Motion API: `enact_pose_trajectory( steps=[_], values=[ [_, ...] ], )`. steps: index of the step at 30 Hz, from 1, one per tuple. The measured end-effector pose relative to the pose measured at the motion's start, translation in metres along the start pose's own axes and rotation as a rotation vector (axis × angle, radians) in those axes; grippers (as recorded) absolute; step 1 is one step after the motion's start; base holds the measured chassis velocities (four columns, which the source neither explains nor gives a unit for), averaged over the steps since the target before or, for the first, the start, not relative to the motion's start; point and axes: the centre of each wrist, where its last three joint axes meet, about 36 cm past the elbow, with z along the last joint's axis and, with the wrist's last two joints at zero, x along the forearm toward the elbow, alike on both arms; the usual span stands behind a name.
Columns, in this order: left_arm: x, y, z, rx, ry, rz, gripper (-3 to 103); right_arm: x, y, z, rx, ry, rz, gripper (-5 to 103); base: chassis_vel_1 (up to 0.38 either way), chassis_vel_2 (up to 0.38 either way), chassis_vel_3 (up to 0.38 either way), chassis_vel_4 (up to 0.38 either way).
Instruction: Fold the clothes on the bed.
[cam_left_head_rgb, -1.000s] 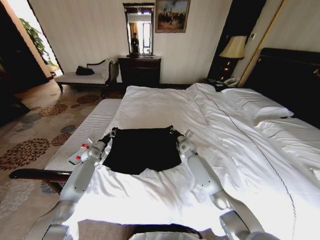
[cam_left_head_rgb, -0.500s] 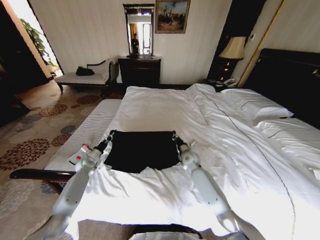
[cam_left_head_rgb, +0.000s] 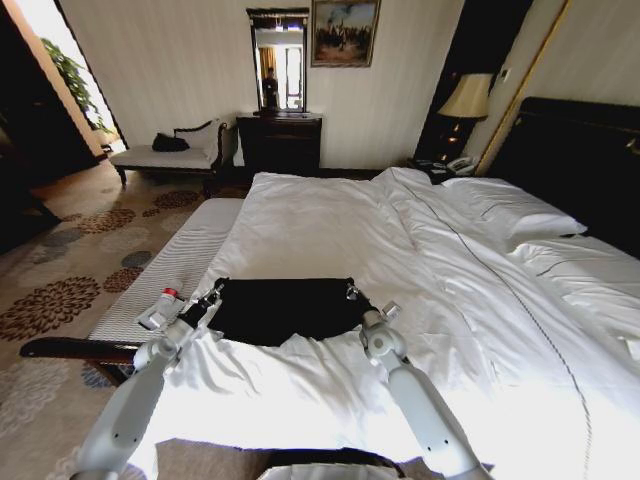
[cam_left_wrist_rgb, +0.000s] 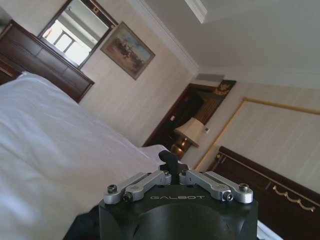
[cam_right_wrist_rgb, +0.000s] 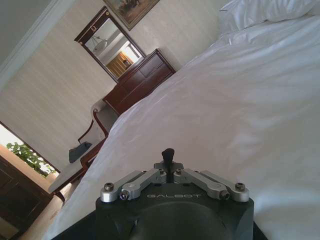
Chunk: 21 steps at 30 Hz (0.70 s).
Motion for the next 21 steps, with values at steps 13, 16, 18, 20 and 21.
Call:
enact_pose_trajectory(
  steps=[13, 16, 18, 20, 21],
  values=[
    [0.021, 0.009, 0.011, -0.043, 0.058, 0.03, 2, 0.031, -0.01, 0.024, 0.006, 0.006, 0.016, 1, 0.0, 0.0, 0.0, 0.0],
    [0.027, 0.009, 0.013, -0.073, 0.078, 0.019, 2, 0.039, -0.015, 0.031, 0.014, 0.016, 0.027, 1, 0.0, 0.0, 0.0, 0.0],
    [0.028, 0.009, 0.014, -0.08, 0.083, 0.019, 2, 0.041, -0.017, 0.033, 0.017, 0.019, 0.031, 1, 0.0, 0.0, 0.0, 0.0],
    [0.03, 0.007, 0.016, -0.09, 0.09, 0.023, 2, 0.047, -0.018, 0.038, 0.021, 0.025, 0.034, 1, 0.0, 0.0, 0.0, 0.0],
    [0.031, 0.007, 0.017, -0.095, 0.093, 0.022, 2, 0.05, -0.018, 0.04, 0.021, 0.027, 0.031, 1, 0.0, 0.0, 0.0, 0.0]
  ],
)
